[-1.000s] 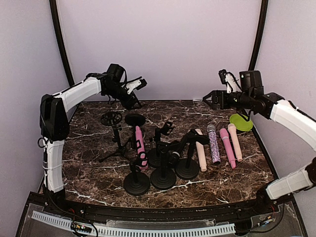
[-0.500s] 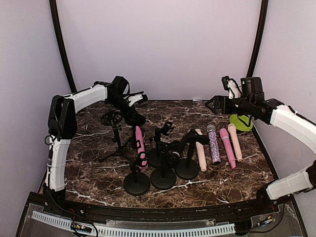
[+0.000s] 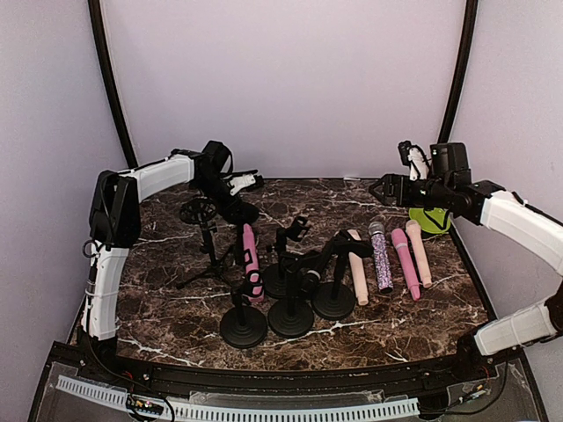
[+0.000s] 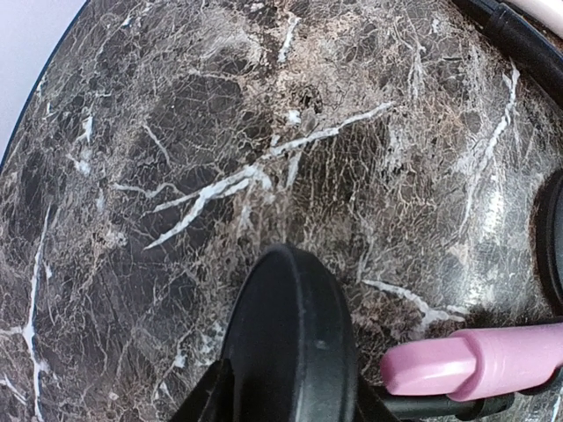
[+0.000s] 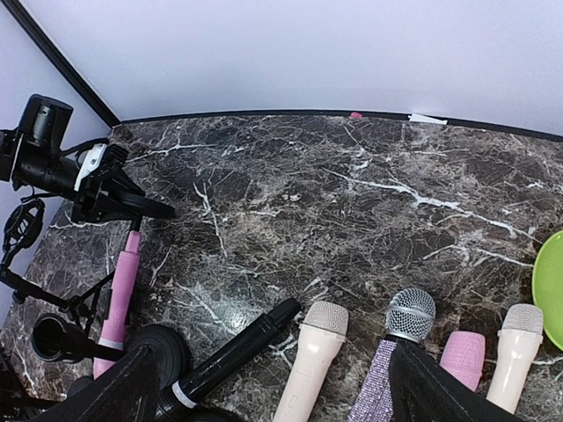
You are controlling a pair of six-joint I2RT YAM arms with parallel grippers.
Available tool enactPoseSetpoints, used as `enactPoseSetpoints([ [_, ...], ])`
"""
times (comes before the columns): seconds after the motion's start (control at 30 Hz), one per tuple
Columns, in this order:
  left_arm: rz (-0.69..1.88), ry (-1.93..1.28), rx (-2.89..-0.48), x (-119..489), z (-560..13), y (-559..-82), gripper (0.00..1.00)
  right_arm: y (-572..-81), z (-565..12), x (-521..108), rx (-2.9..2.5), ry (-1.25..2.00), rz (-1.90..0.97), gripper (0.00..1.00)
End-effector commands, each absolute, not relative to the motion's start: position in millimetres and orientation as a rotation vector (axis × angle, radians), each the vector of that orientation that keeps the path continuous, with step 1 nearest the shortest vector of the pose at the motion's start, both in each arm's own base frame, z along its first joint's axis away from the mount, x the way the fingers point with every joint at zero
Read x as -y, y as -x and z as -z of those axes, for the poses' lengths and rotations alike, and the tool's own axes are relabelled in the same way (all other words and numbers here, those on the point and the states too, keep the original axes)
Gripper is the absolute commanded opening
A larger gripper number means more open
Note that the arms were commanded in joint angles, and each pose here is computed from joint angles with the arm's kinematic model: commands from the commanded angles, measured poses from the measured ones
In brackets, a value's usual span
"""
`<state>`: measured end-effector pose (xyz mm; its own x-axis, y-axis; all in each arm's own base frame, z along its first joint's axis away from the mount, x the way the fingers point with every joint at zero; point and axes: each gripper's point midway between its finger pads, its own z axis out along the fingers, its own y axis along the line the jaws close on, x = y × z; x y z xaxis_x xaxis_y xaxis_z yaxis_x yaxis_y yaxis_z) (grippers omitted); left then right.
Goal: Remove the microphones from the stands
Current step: Pick up the microphone stand with the microphone from the center of the board.
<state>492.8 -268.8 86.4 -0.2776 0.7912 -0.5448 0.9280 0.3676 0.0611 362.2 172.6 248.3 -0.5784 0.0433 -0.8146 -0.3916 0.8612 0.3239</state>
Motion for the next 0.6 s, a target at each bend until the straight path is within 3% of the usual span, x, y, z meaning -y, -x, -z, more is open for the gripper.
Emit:
enactPoseSetpoints([
  [0.0,0.363,-1.472,-2.165,259.2,-89.4,-493.8,0.34,-365.0,-253.6,-170.3,-2.076,0.23,-0.623,0.91],
  [0.3,0.389,-1.487,-2.233,252.4,-76.3,-479.0,0.21,-364.4,-250.1,-163.8,-2.08,0.212,-0.618,0.91],
  [0.57,0.312,-1.508,-2.261,239.1,-69.4,-471.4,0.0,-364.5,-248.2,-160.2,-2.079,0.194,-0.62,0.92],
])
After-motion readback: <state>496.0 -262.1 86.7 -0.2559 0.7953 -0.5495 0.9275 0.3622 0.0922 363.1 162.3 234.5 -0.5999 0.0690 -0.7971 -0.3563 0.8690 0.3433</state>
